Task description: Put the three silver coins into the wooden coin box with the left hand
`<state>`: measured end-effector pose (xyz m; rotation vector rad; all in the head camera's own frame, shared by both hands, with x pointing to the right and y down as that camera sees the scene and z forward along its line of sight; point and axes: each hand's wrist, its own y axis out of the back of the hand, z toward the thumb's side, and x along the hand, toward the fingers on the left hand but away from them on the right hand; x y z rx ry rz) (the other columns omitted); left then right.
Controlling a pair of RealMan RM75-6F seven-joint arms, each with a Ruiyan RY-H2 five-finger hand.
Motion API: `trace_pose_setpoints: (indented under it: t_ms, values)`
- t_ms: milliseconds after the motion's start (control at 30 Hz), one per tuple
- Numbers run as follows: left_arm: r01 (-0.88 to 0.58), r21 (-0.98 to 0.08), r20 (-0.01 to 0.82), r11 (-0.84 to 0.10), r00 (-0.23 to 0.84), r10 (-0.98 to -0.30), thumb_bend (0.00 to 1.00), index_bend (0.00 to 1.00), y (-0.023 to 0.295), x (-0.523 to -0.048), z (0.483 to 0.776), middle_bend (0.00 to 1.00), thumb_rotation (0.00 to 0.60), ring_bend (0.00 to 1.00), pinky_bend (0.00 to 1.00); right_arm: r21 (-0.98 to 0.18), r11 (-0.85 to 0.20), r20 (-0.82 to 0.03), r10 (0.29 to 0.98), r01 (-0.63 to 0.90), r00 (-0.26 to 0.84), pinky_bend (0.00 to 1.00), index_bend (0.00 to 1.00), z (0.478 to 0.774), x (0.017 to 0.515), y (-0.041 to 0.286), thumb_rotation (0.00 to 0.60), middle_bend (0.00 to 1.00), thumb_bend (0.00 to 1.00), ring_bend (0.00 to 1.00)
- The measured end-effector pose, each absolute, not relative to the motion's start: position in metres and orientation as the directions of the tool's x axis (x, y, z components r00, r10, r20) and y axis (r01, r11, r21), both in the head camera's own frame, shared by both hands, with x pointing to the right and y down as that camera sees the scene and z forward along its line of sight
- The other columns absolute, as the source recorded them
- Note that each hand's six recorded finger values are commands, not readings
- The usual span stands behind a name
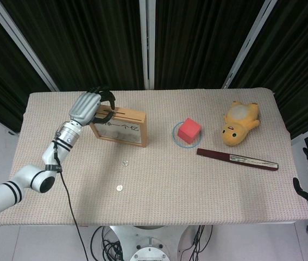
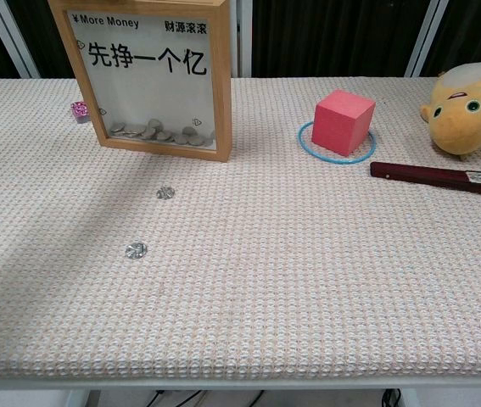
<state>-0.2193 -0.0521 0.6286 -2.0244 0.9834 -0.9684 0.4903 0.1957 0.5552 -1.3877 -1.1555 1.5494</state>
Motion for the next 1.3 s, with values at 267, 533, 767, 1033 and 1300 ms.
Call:
trace_pose_setpoints:
  t_ms: [267, 533, 767, 1033, 1300]
  values:
    - [-0.375, -0.811, 0.269, -0.448, 0.442, -0.856, 0.45, 0.20, -0.049, -0.219, 0.618, 0.29, 0.600, 0.11, 0.13, -0.951, -0.308, -0.311, 0.941, 0.039, -0.135, 0.00, 0.00, 0.553, 0.489, 0.196, 0.600, 0.00, 0.32, 0.00]
    - [-0.423, -0.836, 0.094, -0.350, 0.518, -0.850, 0.44, 0.28, -0.008, -0.210, 0.578, 0.31, 0.600, 0.13, 0.16, -0.951, -0.307, -0.310, 0.942, 0.038, -0.133, 0.00, 0.00, 0.553, 0.488, 0.197, 0.600, 0.00, 0.32, 0.00]
    - [-0.394, -0.846, 0.068, -0.360, 0.589, -0.805, 0.43, 0.32, 0.086, -0.231, 0.573, 0.32, 0.600, 0.14, 0.17, -0.949, -0.313, -0.315, 0.942, 0.037, -0.120, 0.00, 0.00, 0.554, 0.484, 0.197, 0.600, 0.00, 0.32, 0.00]
    - [-0.372, -0.831, 0.165, -0.413, 0.544, -0.823, 0.33, 0.34, 0.135, -0.249, 0.625, 0.34, 0.600, 0.15, 0.17, -0.952, -0.302, -0.305, 0.946, 0.042, -0.114, 0.00, 0.00, 0.551, 0.481, 0.201, 0.600, 0.00, 0.32, 0.00]
    - [-0.346, -0.813, 0.233, -0.468, 0.542, -0.807, 0.26, 0.37, 0.153, -0.242, 0.683, 0.34, 0.600, 0.16, 0.17, -0.956, -0.289, -0.293, 0.944, 0.053, -0.149, 0.00, 0.00, 0.542, 0.493, 0.208, 0.600, 0.00, 0.32, 0.00]
